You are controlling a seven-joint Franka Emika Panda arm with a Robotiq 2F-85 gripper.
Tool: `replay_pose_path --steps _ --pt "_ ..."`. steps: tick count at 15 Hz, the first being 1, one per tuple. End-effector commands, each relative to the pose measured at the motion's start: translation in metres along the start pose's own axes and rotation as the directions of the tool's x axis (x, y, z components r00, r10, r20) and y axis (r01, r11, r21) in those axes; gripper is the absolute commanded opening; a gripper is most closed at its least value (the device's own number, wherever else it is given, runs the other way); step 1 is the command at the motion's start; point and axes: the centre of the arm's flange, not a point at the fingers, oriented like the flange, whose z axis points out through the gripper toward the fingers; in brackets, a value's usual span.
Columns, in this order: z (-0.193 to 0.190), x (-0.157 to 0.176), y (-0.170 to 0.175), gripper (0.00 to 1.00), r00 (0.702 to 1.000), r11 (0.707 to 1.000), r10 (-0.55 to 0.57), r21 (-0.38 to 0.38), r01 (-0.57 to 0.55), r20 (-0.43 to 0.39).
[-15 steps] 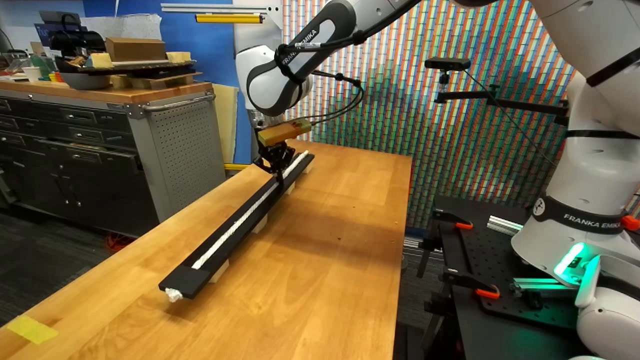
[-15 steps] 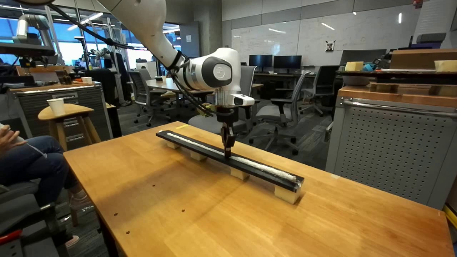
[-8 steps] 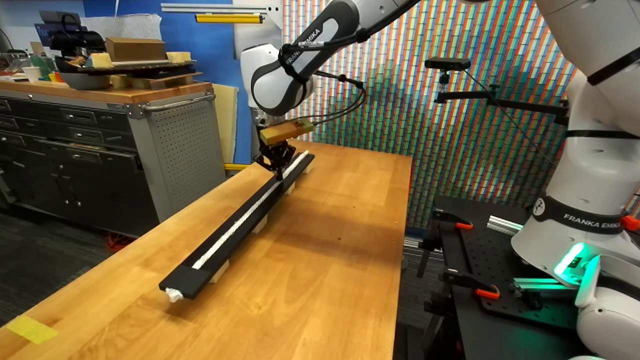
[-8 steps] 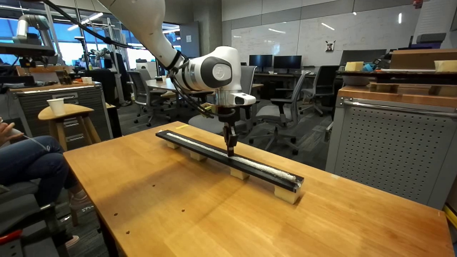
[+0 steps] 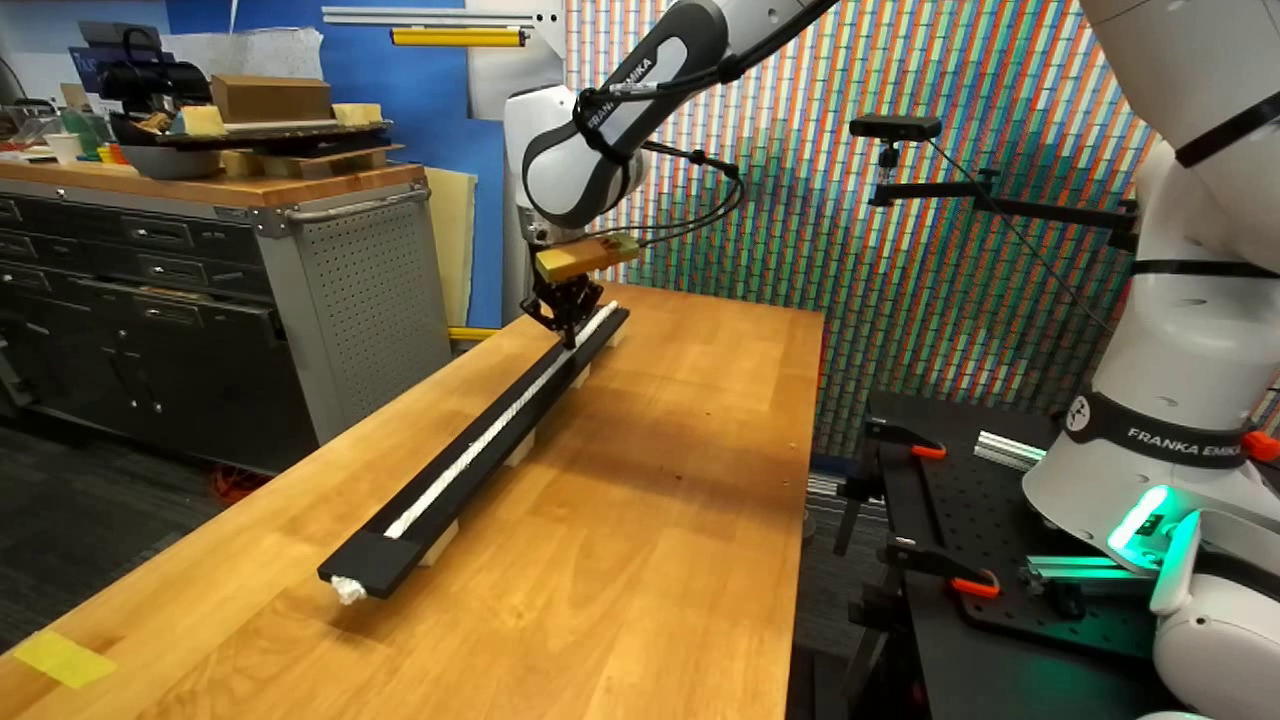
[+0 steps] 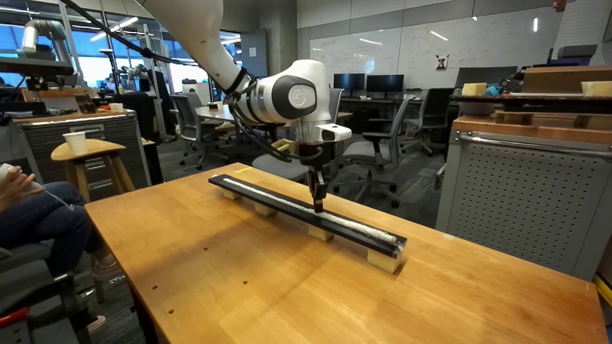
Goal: Lay the white object along the black object and press down on it
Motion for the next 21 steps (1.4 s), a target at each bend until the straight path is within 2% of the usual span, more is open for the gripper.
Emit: replay_pose_path --steps 1,6,11,15,21 --pt "-0.001 0.006 0.001 0.00 1.000 1.000 0.007 0.011 -0.007 0.004" --pt "0.026 0.018 -0.009 0.00 0.998 1.000 0.008 -0.025 -0.007 0.058" --pt "0.029 0.019 -0.009 0.00 0.997 0.999 0.010 -0.044 -0.007 0.083" --pt "0.018 0.015 -0.001 0.00 0.998 1.000 0.019 -0.024 -0.017 0.063" --pt "-0.010 0.006 0.026 0.00 0.998 0.996 0.064 0.069 -0.062 -0.024"
